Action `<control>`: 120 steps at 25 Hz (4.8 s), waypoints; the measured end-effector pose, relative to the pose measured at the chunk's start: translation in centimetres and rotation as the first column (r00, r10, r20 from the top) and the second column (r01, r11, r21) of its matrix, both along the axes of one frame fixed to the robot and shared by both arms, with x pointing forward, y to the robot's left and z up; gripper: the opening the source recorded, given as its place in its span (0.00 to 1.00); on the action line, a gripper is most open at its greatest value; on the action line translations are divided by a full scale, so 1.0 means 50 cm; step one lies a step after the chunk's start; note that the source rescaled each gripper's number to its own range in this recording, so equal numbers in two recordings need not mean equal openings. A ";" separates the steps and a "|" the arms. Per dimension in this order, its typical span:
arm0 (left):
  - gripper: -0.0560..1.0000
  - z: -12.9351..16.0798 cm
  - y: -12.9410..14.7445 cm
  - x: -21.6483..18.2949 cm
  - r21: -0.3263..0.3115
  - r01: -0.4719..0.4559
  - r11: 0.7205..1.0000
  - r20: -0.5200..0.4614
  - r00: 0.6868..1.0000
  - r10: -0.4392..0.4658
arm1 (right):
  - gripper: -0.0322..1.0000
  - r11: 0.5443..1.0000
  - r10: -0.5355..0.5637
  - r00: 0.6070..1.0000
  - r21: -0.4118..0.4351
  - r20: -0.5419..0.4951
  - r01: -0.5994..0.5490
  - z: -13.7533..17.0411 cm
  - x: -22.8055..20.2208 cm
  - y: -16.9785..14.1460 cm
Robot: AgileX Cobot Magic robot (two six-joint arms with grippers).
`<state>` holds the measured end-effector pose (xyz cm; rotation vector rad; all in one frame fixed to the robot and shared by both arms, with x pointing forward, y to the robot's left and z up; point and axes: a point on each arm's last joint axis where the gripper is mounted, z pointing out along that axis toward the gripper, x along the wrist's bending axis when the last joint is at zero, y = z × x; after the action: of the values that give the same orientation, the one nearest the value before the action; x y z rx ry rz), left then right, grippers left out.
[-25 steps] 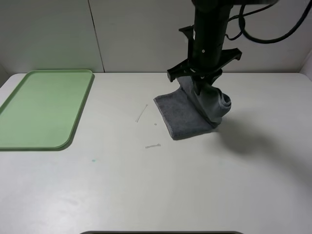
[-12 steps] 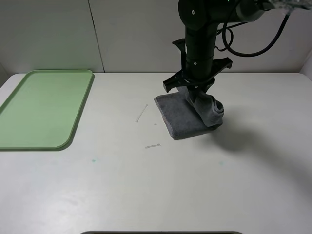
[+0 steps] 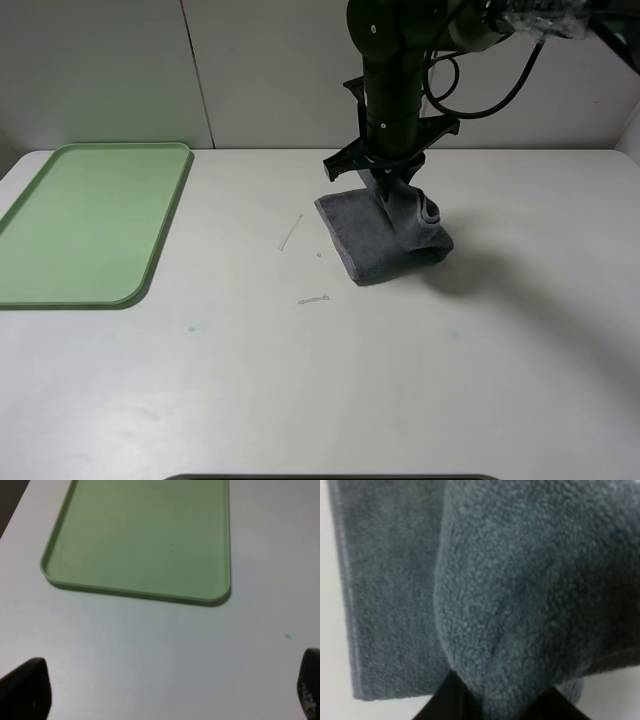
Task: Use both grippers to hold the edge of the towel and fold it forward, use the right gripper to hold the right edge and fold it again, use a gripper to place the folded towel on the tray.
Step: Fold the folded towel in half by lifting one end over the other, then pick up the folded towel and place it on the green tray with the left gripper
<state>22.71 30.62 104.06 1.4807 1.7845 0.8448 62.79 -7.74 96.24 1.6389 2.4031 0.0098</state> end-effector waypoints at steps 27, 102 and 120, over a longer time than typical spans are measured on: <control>1.00 0.000 0.000 0.000 0.000 0.000 1.000 0.000 1.000 0.000 | 0.98 0.978 -0.060 0.997 0.203 0.050 0.048 0.070 0.029 0.046; 1.00 0.000 0.000 0.000 0.000 0.000 1.000 0.000 1.000 0.000 | 1.00 0.901 0.053 0.967 0.405 0.249 -0.154 0.290 -0.602 -0.320; 1.00 0.000 0.000 0.000 0.000 0.000 1.000 0.000 1.000 0.000 | 1.00 0.859 -0.344 0.770 0.511 0.537 0.027 0.249 -0.770 -0.413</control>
<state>22.71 30.62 104.06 1.4807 1.7845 0.8448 24.27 -28.37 108.68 1.7008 1.7845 1.0241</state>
